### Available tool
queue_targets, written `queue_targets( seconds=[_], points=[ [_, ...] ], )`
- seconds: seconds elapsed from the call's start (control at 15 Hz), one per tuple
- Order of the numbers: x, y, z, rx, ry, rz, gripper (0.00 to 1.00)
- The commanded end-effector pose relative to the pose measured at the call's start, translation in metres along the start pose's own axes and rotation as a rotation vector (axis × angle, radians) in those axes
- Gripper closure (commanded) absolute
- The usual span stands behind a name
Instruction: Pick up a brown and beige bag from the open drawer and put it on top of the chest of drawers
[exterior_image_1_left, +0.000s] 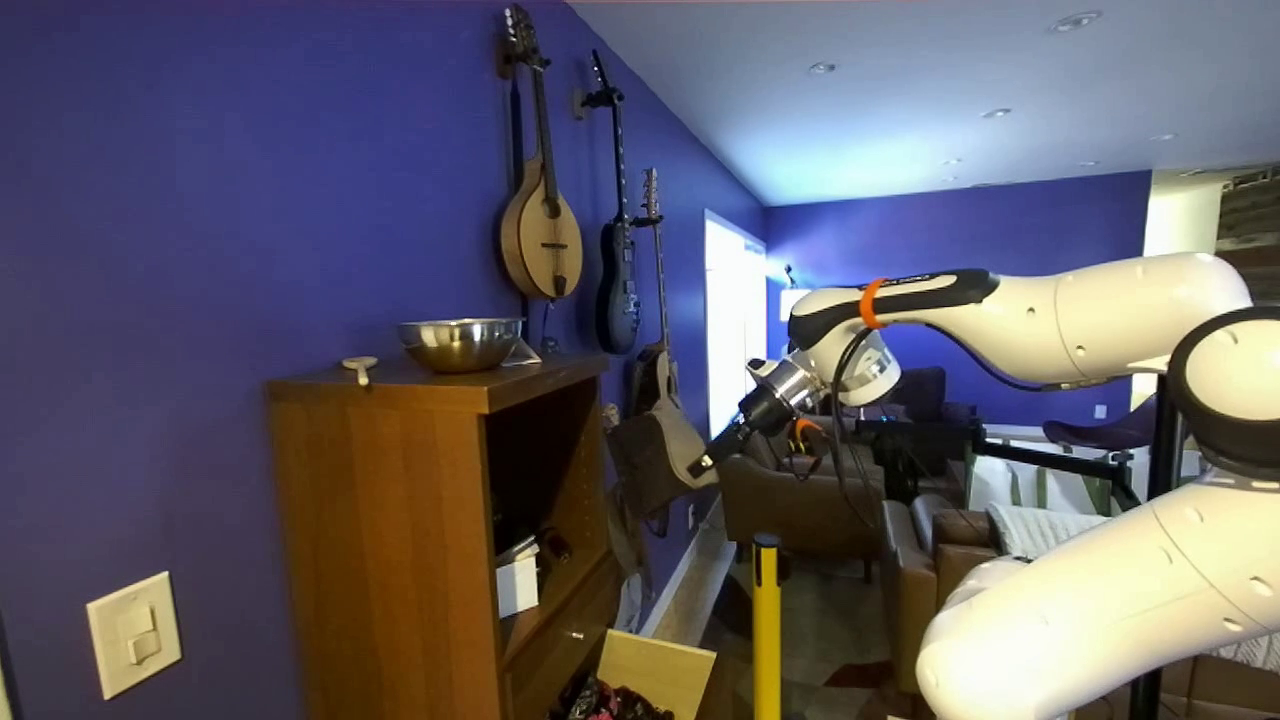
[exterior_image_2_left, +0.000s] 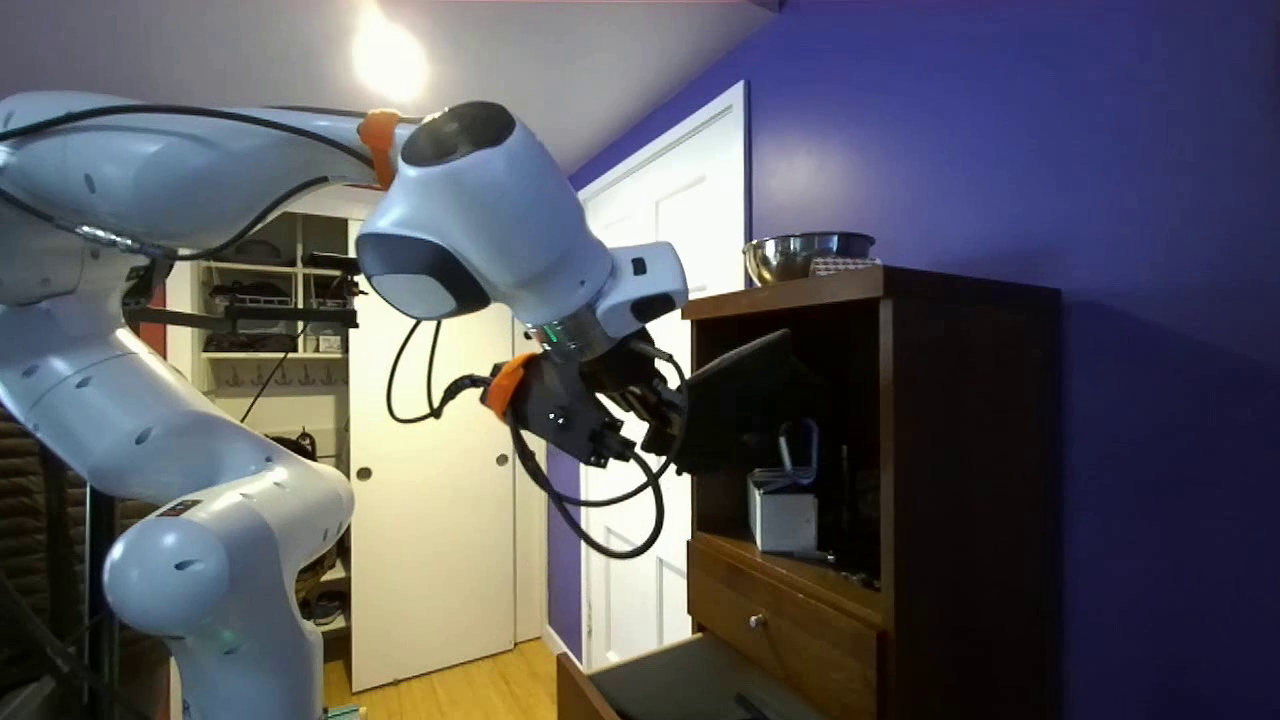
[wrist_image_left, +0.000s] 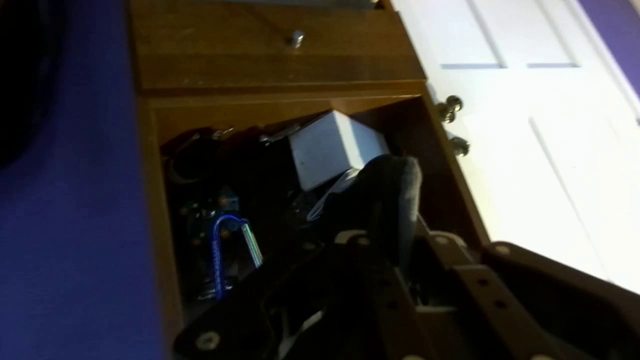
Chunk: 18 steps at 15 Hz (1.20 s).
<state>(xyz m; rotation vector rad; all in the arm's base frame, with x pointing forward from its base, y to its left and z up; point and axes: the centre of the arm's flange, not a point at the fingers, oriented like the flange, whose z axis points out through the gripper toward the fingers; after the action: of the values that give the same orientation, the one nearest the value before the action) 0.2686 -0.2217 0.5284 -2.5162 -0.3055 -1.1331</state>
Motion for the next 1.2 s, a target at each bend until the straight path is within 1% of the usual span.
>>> queue_targets(
  seconds=[0.0, 0.33, 0.6, 0.93, 1.0, 1.07, 1.13],
  points=[
    [0.026, -0.006, -0.005, -0.157, 0.127, 0.021, 0.98],
    [0.042, -0.01, -0.042, -0.378, 0.266, 0.087, 0.98],
    [0.056, -0.024, -0.05, -0.534, 0.436, 0.04, 0.98],
    [0.068, -0.037, -0.057, -0.739, 0.636, 0.034, 0.98],
    [0.065, -0.03, -0.06, -0.691, 0.552, 0.038, 0.98],
    [0.066, -0.032, -0.058, -0.7, 0.562, 0.035, 0.9],
    [0.066, -0.031, -0.056, -0.694, 0.555, 0.036, 0.9]
  ],
)
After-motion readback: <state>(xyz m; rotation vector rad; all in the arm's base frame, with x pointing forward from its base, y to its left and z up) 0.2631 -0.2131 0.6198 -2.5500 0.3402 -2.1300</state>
